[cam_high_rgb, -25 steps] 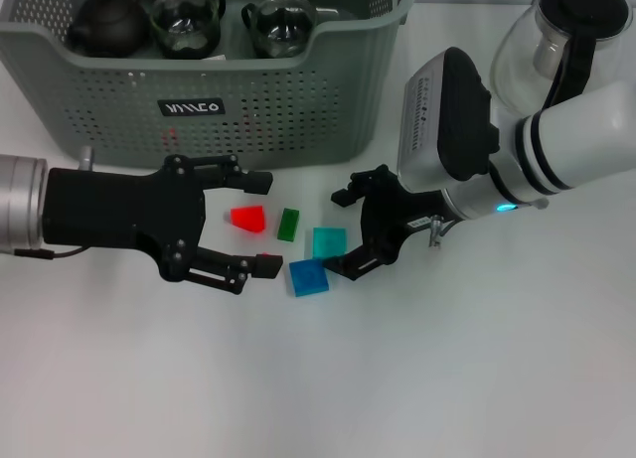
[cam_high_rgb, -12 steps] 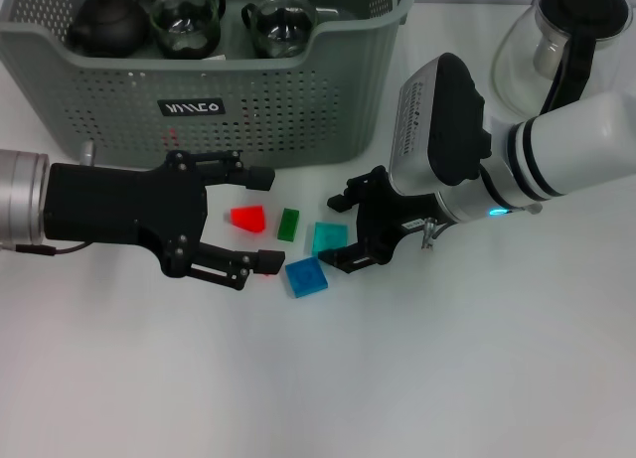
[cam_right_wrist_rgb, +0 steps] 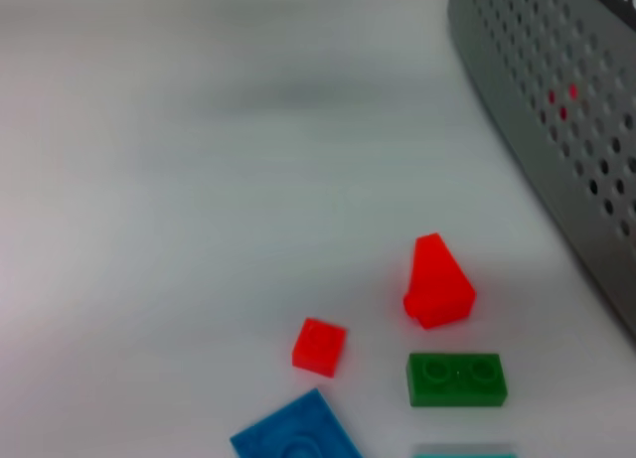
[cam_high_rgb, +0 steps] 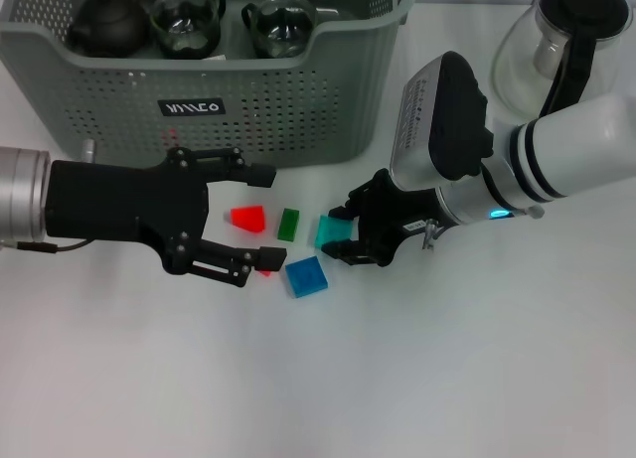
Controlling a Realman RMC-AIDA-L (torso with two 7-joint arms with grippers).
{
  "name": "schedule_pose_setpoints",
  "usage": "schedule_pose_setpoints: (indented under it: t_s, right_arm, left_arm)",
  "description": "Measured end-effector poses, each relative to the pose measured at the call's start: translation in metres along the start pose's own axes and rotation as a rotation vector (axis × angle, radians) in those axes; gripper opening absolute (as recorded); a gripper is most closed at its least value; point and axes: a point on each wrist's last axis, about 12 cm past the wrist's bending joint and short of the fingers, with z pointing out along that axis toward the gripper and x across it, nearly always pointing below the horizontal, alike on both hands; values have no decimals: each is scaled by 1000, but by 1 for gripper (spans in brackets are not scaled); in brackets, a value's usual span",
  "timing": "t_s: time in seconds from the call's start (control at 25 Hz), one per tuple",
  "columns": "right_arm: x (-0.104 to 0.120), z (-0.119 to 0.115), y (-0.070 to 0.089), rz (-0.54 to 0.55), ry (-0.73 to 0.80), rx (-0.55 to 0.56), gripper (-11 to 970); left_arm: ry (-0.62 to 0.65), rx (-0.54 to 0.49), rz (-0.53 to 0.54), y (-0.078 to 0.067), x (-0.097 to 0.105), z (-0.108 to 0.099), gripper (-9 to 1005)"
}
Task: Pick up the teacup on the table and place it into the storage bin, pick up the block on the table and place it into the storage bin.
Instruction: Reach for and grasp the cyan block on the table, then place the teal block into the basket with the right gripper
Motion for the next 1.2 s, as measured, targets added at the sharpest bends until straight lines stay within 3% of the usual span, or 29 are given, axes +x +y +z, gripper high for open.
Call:
schedule_pose_setpoints:
  t_s: [0.08, 0.2, 0.48, 0.76, 1.2]
  right_arm:
    - [1, -1, 0, 7, -2, -1, 469]
    - [2, -4, 2, 21, -16, -6, 424]
    - [-12, -22, 6, 66, -95, -51, 424]
    - [-48, -59, 11, 111, -178, -194, 424]
    - [-123, -123, -20, 133, -277, -168, 425]
  left_arm:
    - [2, -4, -4, -1, 1, -2, 929]
    - [7, -22, -15, -2, 5, -8, 928]
    - [6, -91, -36, -7, 14, -28, 927]
    - [20, -225, -53, -13, 28, -55, 927]
    - [-20, -371, -71, -29, 48, -83, 925]
